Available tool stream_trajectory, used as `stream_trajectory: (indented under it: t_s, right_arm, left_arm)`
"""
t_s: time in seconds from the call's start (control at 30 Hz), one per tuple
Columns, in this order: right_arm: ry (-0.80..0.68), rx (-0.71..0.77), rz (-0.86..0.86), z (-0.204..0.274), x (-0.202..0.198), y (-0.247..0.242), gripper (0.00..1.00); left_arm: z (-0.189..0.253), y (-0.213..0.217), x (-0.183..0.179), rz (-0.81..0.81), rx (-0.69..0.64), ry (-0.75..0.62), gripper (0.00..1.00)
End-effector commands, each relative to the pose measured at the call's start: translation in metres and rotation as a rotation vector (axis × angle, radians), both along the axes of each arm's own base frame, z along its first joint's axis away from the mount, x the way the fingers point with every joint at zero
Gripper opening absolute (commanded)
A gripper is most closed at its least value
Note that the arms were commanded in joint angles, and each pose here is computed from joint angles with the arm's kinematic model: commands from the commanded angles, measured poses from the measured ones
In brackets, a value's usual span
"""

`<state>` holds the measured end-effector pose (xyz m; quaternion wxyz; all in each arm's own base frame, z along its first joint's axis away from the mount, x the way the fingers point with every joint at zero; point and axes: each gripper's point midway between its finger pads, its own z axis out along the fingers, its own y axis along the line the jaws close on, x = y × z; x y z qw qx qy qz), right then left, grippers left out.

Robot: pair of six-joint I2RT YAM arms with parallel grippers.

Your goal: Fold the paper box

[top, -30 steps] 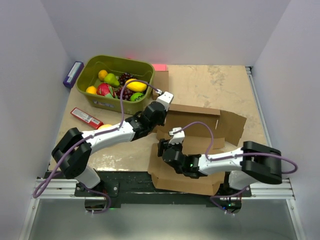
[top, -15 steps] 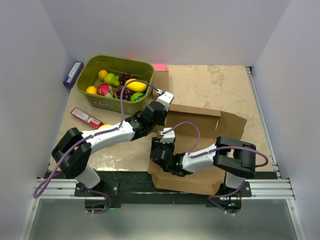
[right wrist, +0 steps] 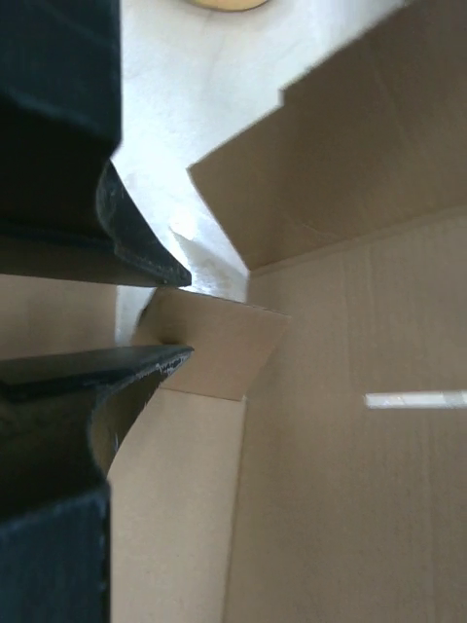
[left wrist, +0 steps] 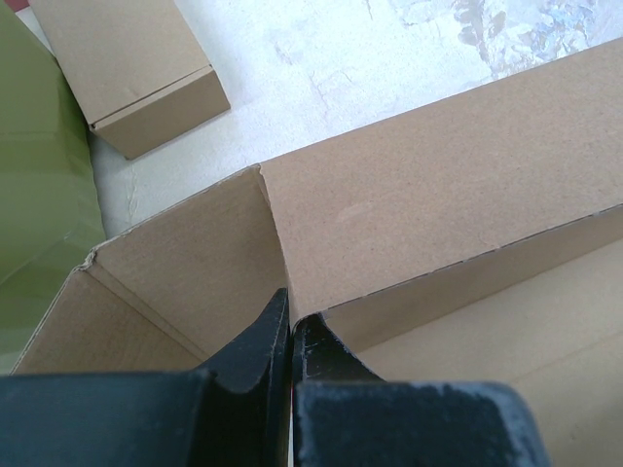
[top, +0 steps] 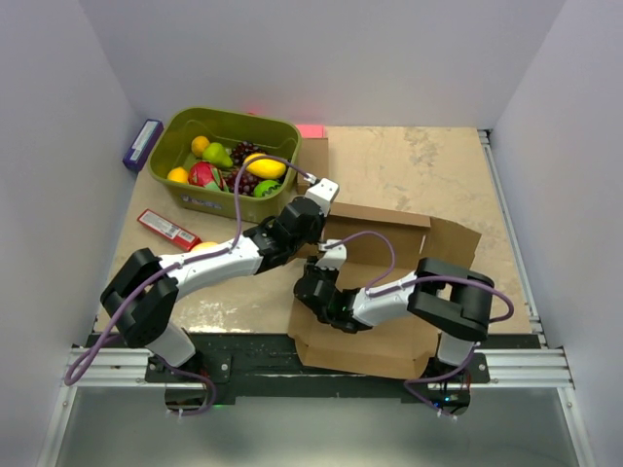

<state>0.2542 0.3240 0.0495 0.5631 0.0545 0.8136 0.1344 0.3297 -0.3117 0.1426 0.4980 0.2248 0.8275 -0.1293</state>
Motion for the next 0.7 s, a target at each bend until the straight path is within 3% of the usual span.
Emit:
stream_trajectory:
  t_s: [0.0,0.43,0.67]
  right_arm:
    - [0.003,0.135,-0.084,0.01,0.012,-0.016,0.29]
    - [0.092,0.093,-0.238,-0.01,0.0,-0.058,0.17]
    - [0.175,0.044,-0.307,-0.035,-0.012,-0.08,0.17]
  left_arm:
    - [-0.026,0.006,-0.017,-0.056,0.067,0.075,0.0]
    - [-0.018,0.01,-0.016,-0.045,0.067,0.049,0.0]
    - [-0.013,0.012,-0.015,-0.039,0.065,0.036,0.0]
